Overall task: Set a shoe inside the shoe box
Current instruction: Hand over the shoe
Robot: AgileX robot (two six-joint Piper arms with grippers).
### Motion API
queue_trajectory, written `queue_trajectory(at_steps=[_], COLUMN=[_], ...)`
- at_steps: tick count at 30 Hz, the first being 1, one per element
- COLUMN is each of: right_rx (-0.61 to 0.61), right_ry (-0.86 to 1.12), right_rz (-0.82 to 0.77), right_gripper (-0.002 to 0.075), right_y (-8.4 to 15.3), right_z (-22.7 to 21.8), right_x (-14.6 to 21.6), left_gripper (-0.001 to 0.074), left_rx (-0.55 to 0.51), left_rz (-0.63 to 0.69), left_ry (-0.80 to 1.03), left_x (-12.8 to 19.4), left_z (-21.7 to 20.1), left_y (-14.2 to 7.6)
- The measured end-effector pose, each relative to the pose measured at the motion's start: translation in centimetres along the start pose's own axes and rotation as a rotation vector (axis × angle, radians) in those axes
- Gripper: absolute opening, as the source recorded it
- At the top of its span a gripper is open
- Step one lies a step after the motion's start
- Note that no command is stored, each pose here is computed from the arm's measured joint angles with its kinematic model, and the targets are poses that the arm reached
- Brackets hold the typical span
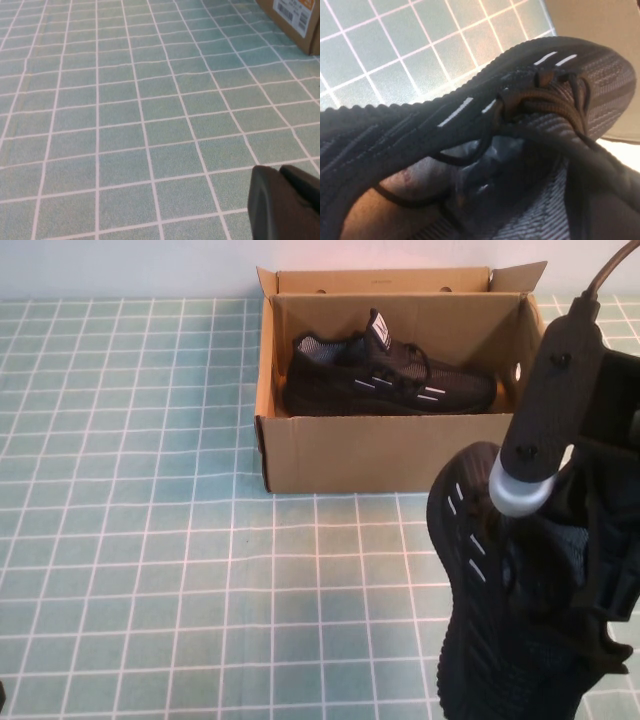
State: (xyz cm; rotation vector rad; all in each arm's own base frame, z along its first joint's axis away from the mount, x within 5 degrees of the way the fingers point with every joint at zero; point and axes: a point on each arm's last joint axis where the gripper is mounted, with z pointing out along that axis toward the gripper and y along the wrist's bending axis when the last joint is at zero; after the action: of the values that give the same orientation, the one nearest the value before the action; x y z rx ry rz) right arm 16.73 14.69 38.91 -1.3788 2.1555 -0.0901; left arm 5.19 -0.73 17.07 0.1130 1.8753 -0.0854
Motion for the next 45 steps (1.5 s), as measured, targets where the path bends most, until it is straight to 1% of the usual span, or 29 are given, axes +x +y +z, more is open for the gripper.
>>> queue_trajectory(at_steps=[5, 7, 8, 10, 13, 16, 20, 23, 25, 26, 29, 33, 37, 41, 45], right_rx=[0.006, 0.007, 0.009, 0.013, 0.015, 0.014, 0.020, 0.047, 0.066, 0.072, 0.084, 0.117, 0.149, 0.165, 0.201], right_ry=[-0.004, -0.004, -0.008, -0.018, -0.024, -0.026, -0.024, -0.018, -0.019, -0.022, -0.041, -0.068, -0.079, -0.078, -0.093], right_rz=[-0.002, -0.002, -0.002, -0.003, -0.003, 0.008, 0.010, 0.010, 0.009, 0.007, 0.007, -0.005, -0.021, -0.025, 0.006], right_gripper=[-0.0001, -0.0001, -0.0001, -0.0001, -0.0001, -0.0001, -0.0001, -0.0001, -0.0001, -0.0001, -0.0001, -0.0001, -0.0001, -0.0001, -0.0001], right_y=[0.0, -0.1, -0.1, -0.1, -0.1, -0.1, -0.2, -0.4, -0.6, -0.7, -0.8, -1.1, -1.3, -1.9, -3.6], right_z=[0.0, 0.0, 0.0, 0.0, 0.0, 0.0, 0.0, 0.0, 0.0, 0.0, 0.0, -0.1, 0.1, 0.3, -0.2], right_x=[0.0, 0.0, -0.1, -0.2, -0.2, -0.2, -0.2, -0.2, -0.2, -0.2, -0.4, -0.6, -0.9, -1.7, -2.2], left_gripper=[-0.0004, -0.0004, -0.0004, -0.0004, -0.0004, -0.0004, -0.0004, -0.0004, -0.0004, -0.0004, -0.0004, -0.0004, -0.0004, -0.0004, -0.0004], left_rx=[-0.002, 0.000, 0.010, 0.040, 0.065, 0.075, 0.094, 0.116, 0.154, 0.170, 0.206, 0.265, 0.355, 0.490, 0.618], left_rz=[0.004, -0.008, -0.042, -0.161, -0.282, -0.356, -0.500, -0.535, -0.523, -0.496, -0.363, -0.257, -0.106, -0.008, 0.059], left_ry=[-0.004, -0.036, -0.061, -0.113, -0.178, -0.231, -0.295, -0.294, -0.254, -0.230, -0.115, 0.067, 0.199, 0.246, 0.224], left_x=[0.0, -0.3, -0.6, -1.0, -1.7, -2.2, -2.7, -3.2, -4.3, -5.1, -7.1, -9.4, -12.0, -14.9, -18.2], left_z=[0.0, 0.0, 0.0, -0.1, -0.2, -0.3, -0.4, -0.6, -1.0, -1.2, -1.0, 0.7, 3.1, 5.0, 7.1], left_y=[0.0, 0.0, -0.1, -0.3, -0.4, -0.3, -0.2, -0.3, -0.7, -0.9, -1.5, -2.4, -3.5, -4.8, -6.0])
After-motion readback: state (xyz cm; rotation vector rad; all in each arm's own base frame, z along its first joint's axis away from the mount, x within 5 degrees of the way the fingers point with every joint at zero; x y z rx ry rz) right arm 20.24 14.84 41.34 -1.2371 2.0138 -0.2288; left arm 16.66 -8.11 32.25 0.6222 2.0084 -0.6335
